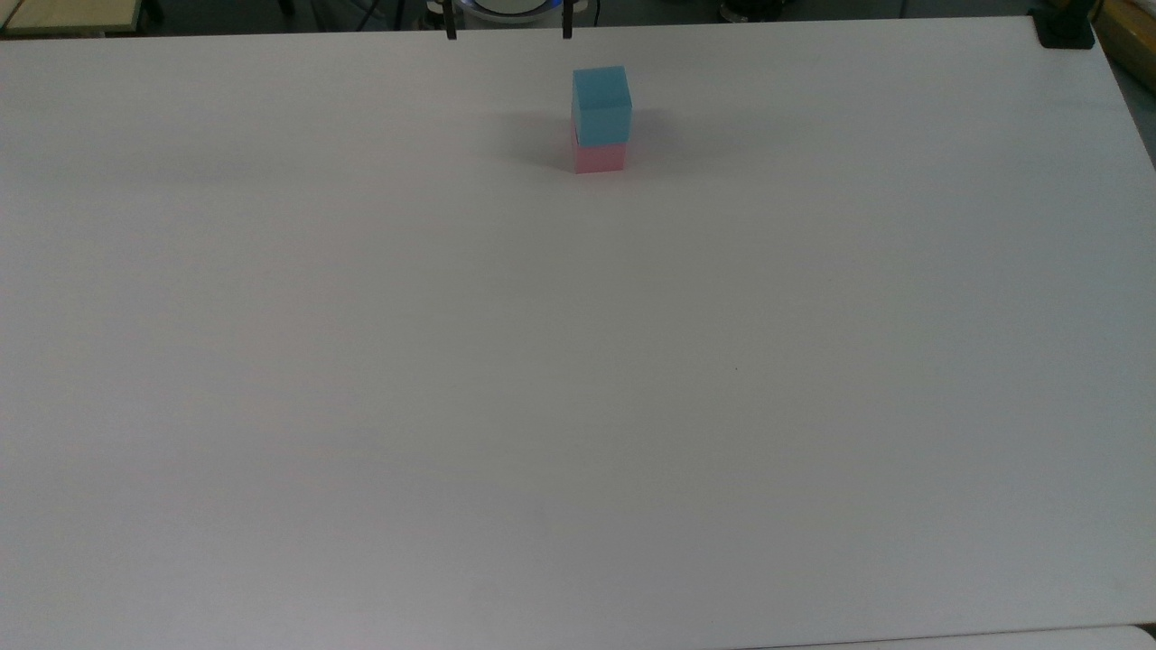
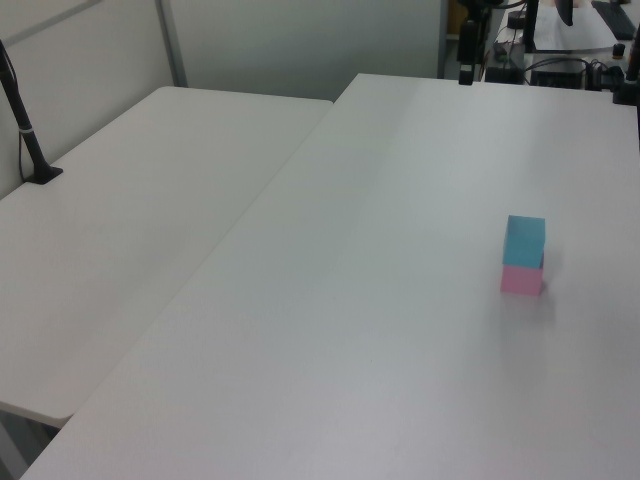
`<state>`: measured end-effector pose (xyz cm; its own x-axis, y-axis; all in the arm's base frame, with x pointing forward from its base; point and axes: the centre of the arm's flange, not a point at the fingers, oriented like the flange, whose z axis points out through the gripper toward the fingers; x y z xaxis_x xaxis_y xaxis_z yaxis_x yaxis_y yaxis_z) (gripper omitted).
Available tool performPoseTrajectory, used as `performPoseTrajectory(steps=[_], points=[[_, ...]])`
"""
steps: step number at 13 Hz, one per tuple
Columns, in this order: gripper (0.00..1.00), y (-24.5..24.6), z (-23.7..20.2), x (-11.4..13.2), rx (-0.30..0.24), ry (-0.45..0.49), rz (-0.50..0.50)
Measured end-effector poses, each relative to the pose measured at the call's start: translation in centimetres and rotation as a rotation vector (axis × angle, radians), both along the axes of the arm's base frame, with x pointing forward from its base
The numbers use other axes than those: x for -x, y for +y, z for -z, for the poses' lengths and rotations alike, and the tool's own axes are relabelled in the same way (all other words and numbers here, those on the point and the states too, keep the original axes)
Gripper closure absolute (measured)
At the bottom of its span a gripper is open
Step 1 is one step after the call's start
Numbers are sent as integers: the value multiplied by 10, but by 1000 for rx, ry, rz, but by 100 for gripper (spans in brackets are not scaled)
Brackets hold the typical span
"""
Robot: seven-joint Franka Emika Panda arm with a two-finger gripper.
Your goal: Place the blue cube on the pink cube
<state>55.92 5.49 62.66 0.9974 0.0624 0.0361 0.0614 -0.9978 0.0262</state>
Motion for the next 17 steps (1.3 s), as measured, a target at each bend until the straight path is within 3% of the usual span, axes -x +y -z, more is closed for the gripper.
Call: performPoseTrajectory(steps=[17], points=[[0,-5,5,-6,2,14,10]])
